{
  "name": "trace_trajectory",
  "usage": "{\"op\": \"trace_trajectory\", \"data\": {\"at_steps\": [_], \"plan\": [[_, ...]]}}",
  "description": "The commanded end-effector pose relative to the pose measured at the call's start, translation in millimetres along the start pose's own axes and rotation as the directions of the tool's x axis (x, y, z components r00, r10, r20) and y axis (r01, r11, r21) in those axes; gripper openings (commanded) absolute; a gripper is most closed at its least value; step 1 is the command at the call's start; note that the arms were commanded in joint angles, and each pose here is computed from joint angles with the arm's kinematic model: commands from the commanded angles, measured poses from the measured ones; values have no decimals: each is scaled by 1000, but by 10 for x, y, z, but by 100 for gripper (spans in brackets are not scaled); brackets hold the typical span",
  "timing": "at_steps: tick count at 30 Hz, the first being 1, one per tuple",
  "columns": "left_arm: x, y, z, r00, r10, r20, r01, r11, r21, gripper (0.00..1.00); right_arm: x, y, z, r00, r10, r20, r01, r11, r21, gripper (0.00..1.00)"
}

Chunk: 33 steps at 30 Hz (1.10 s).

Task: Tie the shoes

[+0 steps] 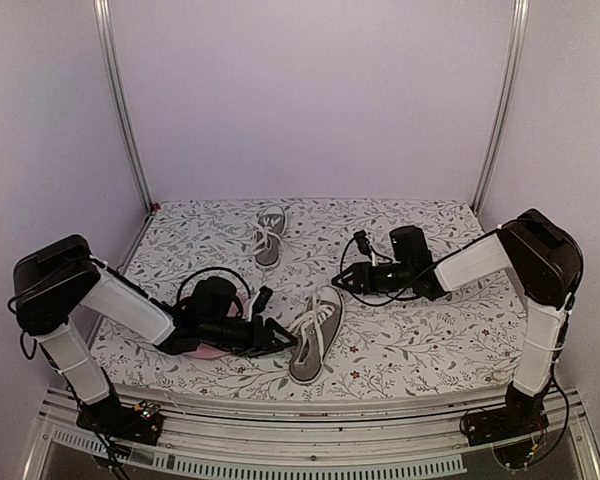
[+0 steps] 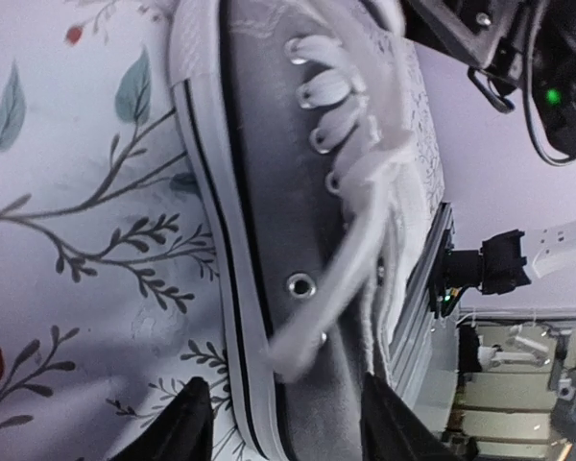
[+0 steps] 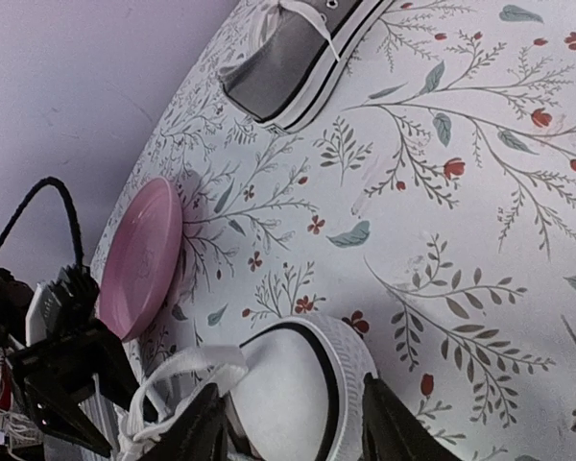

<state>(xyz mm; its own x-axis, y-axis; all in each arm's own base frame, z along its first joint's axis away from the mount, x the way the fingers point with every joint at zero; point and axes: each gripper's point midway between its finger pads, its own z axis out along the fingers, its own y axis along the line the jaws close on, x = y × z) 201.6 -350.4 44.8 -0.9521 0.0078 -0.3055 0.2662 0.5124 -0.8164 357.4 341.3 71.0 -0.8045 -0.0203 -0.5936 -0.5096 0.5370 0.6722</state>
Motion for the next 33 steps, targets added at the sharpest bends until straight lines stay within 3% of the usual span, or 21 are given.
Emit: {"op": "trace_trajectory", "data": {"at_steps": [1, 6, 17, 26, 33], "plan": [[-227, -210, -167, 993, 79, 89, -79, 997, -1, 61, -213, 130, -250, 995, -60, 78, 60, 998, -2, 60], [-440, -290, -239, 981, 147, 129, -147, 989, -13, 70, -45, 83, -295, 998, -38, 43, 38, 999, -7, 67], [-791, -281, 133, 973, 230, 13, -228, 968, -102, 71, 340, 11, -174, 999, 27, -27, -29, 998, -48, 72], [-714, -146, 284, 982, 185, -39, -188, 977, -104, 60, 347, 136, -164, 1000, -22, -17, 21, 998, -53, 69], [-724, -179, 344, 983, 177, -39, -180, 981, -73, 58, 378, 131, -144, 999, -27, -26, 26, 998, -55, 67]]}}
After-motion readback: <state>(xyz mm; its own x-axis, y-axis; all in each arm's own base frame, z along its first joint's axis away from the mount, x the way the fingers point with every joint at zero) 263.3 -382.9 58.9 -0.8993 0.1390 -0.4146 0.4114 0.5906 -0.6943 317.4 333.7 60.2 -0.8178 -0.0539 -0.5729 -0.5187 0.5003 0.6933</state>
